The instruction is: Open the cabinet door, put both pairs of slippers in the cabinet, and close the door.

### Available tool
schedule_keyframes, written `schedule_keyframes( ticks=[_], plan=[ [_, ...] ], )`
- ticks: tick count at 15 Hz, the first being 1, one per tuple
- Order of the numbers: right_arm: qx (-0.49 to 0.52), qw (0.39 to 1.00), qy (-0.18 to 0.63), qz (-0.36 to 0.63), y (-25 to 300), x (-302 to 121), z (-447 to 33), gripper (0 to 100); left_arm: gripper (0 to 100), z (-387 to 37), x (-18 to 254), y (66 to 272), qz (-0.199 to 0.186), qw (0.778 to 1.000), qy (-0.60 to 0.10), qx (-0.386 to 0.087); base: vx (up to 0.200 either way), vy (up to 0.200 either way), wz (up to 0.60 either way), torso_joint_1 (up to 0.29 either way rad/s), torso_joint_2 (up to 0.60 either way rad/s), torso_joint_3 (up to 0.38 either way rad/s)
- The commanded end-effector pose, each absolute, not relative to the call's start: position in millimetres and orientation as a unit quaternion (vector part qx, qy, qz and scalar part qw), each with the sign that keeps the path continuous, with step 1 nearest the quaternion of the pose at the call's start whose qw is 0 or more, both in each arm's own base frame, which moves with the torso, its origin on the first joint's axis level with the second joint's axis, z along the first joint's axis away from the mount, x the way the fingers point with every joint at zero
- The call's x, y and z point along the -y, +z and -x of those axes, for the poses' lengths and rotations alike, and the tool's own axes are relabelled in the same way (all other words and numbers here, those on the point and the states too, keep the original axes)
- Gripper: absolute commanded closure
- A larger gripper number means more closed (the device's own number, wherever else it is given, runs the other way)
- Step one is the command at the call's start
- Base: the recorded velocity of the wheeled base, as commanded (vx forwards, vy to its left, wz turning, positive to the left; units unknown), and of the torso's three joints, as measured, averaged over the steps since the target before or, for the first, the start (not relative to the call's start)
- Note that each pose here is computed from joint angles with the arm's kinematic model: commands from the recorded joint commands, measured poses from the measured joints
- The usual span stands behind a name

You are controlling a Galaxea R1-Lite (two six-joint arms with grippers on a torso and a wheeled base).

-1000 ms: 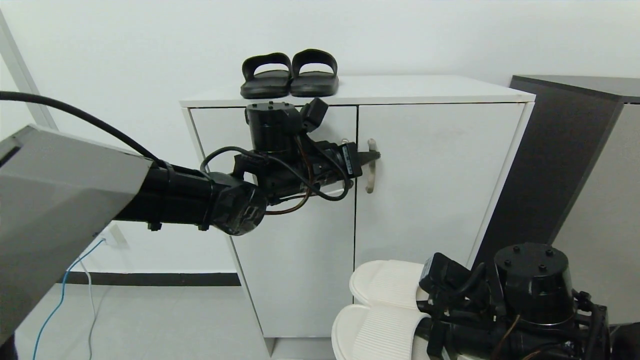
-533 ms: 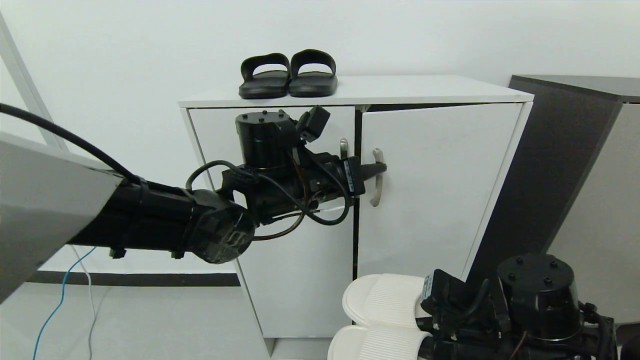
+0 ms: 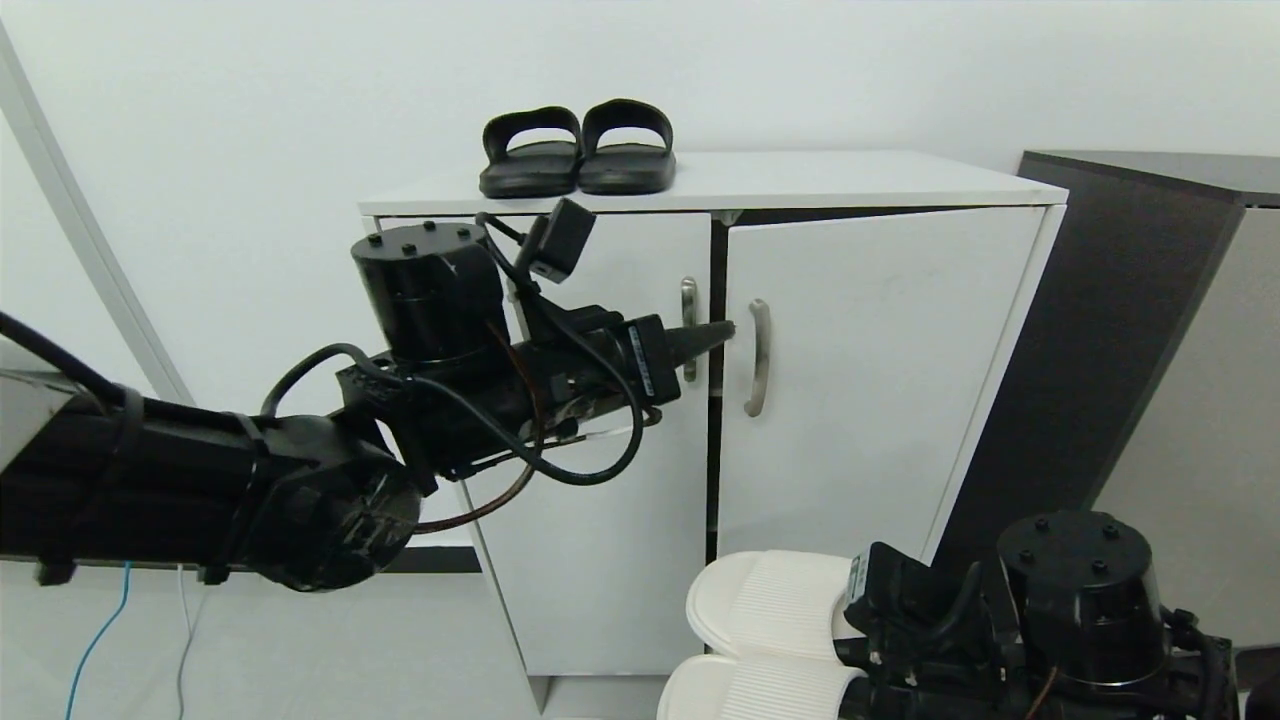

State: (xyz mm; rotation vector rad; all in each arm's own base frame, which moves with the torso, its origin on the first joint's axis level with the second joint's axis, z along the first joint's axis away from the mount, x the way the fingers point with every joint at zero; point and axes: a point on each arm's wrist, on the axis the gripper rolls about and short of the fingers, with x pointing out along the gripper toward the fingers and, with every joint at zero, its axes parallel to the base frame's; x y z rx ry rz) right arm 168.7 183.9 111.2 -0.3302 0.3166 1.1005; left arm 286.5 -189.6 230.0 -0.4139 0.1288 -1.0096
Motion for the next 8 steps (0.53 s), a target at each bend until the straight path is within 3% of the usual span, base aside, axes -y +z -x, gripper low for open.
schedule_keyframes(
  ticks=[1, 4, 8],
  plan=[
    [-0.149, 0.827, 0.518, 0.156, 111, -184, -168, 100, 100, -288, 178, 235, 0.199, 0.859, -0.470, -0.049, 0.000, 0.000, 0.00, 0.000, 0.00, 0.000],
    [-0.149, 0.825, 0.522, 0.157, 111, -185, -166, 100, 100, -297, 175, 234, 0.204, 0.858, -0.469, -0.051, 0.000, 0.000, 0.00, 0.000, 0.00, 0.000],
    [-0.151, 0.819, 0.529, 0.161, 109, -185, -161, 100, 100, -328, 192, 234, 0.204, 0.856, -0.473, -0.038, 0.000, 0.000, 0.00, 0.000, 0.00, 0.000]
  ],
)
